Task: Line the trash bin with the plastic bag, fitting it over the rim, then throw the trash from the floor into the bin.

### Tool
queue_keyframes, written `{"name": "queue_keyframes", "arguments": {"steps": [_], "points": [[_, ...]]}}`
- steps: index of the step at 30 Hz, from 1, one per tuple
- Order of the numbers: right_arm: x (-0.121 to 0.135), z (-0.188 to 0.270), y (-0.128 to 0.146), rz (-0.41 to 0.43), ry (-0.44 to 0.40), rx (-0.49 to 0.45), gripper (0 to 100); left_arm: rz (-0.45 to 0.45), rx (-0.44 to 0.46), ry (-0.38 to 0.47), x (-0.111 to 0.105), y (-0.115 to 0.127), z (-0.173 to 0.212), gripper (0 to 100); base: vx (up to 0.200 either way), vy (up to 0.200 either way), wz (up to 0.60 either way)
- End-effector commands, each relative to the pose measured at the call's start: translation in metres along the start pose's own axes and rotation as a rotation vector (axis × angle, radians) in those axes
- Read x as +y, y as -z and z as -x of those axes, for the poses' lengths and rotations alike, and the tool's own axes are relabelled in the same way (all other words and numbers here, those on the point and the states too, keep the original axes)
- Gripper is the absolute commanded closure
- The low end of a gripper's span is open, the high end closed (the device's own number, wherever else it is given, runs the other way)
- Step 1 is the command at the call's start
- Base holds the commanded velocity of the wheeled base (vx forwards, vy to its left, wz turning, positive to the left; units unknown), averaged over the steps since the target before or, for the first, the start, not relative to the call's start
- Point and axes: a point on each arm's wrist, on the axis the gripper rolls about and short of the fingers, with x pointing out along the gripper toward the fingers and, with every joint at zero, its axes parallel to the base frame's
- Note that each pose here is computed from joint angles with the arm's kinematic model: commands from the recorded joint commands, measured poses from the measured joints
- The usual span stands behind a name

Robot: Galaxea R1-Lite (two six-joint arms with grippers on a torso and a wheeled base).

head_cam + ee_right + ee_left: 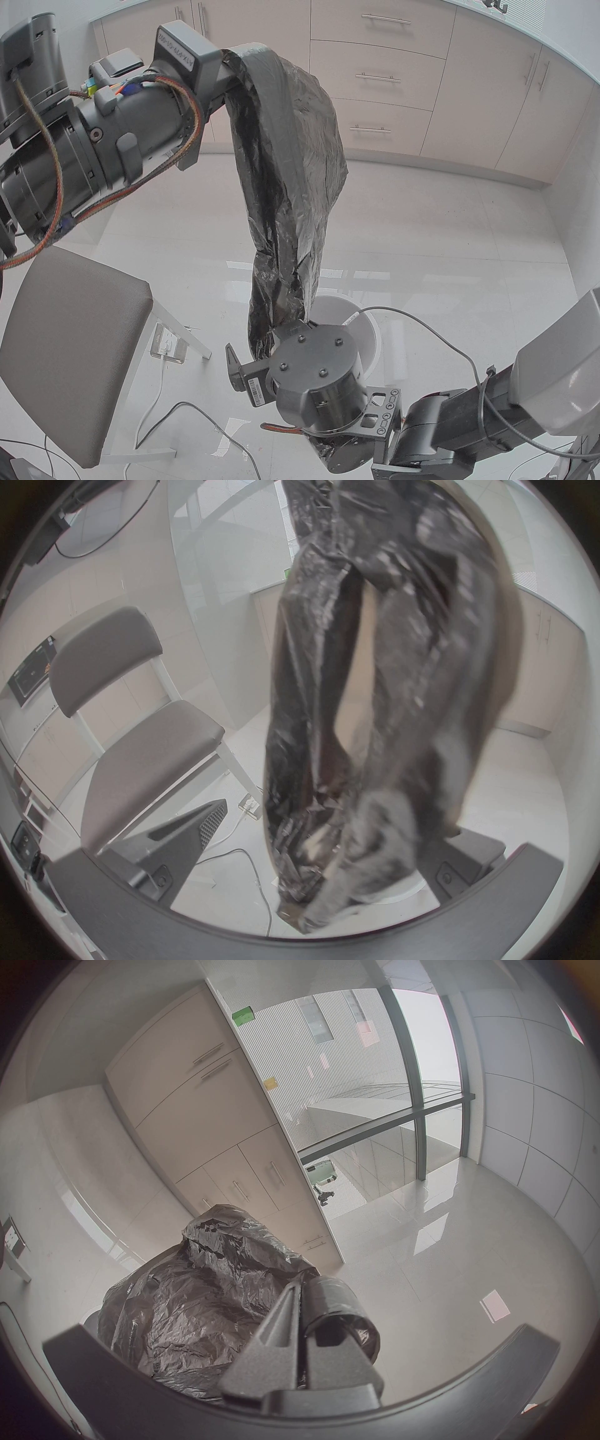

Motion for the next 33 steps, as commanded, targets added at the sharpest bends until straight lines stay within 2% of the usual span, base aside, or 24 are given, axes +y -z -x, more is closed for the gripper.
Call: {"name": "queue_keyframes", "arguments": {"steps": [1,10,16,23,33], "points": [[0.002,-0.002,0.005,0.012,0.015,0.01,0,0.0,-0.005,0.007,-0.002,-0.002,0.004,100,0.0,0.0,0.0],[-0.003,0.001,0.004,0.009,0.037,0.008,0,0.0,-0.006,0.004,-0.001,-0.002,0.003,100,0.0,0.0,0.0],[-0.018,-0.011,0.0,0.009,0.11,-0.003,0,-0.002,-0.006,0.0,0.0,-0.003,0.003,100,0.0,0.0,0.0],[-0.02,-0.019,-0.001,0.012,0.128,-0.01,0,-0.002,-0.007,0.001,0.0,-0.003,0.003,100,0.0,0.0,0.0],[-0.021,-0.034,0.025,0.053,0.15,0.047,0,-0.002,-0.01,0.004,-0.001,-0.004,0.004,100,0.0,0.0,0.0]]}}
